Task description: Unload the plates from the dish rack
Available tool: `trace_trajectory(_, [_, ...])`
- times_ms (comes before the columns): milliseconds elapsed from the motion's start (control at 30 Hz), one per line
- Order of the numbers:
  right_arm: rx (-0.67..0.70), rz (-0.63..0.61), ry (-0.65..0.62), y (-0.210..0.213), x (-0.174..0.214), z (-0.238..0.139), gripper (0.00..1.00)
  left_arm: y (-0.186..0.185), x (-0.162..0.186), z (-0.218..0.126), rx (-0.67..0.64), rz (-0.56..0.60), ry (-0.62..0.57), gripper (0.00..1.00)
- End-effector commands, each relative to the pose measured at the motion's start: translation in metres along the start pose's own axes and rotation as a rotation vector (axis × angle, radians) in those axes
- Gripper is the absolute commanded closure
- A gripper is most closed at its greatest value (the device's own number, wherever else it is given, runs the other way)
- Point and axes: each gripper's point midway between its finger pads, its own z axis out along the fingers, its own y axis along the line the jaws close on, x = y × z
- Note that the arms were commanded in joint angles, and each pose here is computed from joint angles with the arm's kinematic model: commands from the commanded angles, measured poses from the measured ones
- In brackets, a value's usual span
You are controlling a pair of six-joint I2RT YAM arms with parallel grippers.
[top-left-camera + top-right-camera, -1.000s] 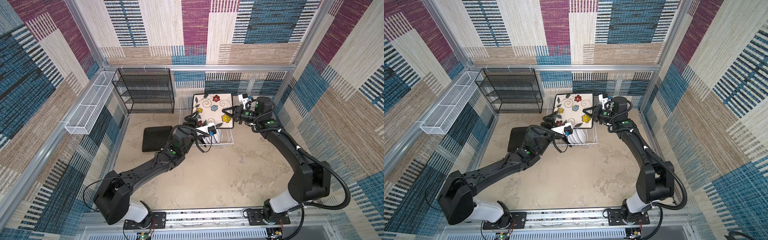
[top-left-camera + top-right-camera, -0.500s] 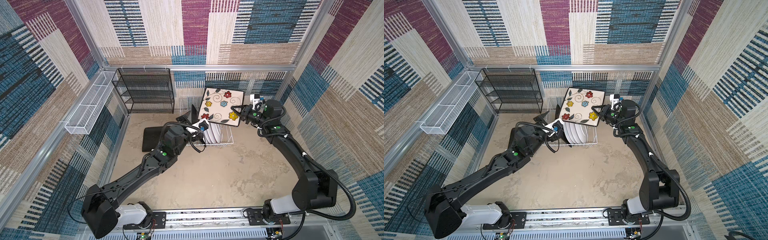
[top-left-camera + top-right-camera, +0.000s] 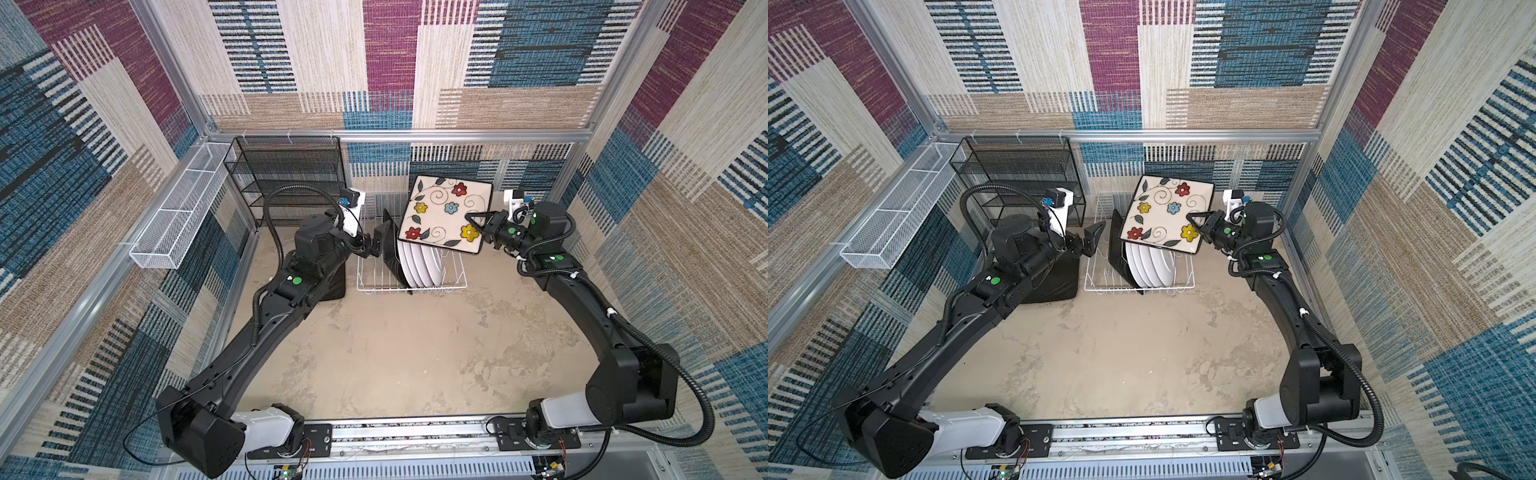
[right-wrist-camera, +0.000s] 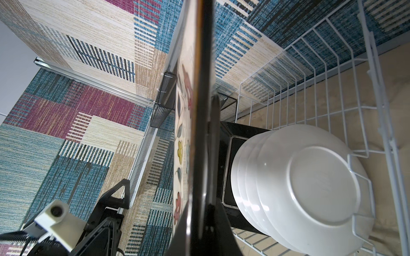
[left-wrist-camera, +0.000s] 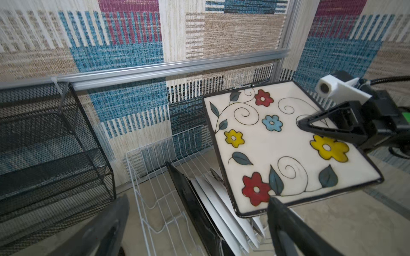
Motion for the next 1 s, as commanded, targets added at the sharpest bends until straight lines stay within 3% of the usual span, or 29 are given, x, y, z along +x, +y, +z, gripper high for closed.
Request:
trace_trajectory(0, [-0.129, -0.14, -0.042, 0.039, -0.012, -0.005, 1.0, -0.002, 0.004, 0.009, 0.092, -0.271, 0.07, 0.01])
trace_trajectory(433, [-0.145, -0.165, 0.08, 0.033, 0.0, 0.006, 1.0, -0.028, 0.05, 0.066, 0.311, -0.62, 0.434, 0.01])
trace_trajectory(800, [-0.162, -0.149, 0.137, 0.026, 0.01, 0.011, 1.0, -0.059, 0.064, 0.096, 0.546, -0.77, 0.482, 0.06])
trace_trajectory(967, [-0.187, -0.148, 0.169, 0.029, 0.015, 0.011, 1.0, -0.072, 0.072, 0.102, 0.592, -0.795, 0.518, 0.16])
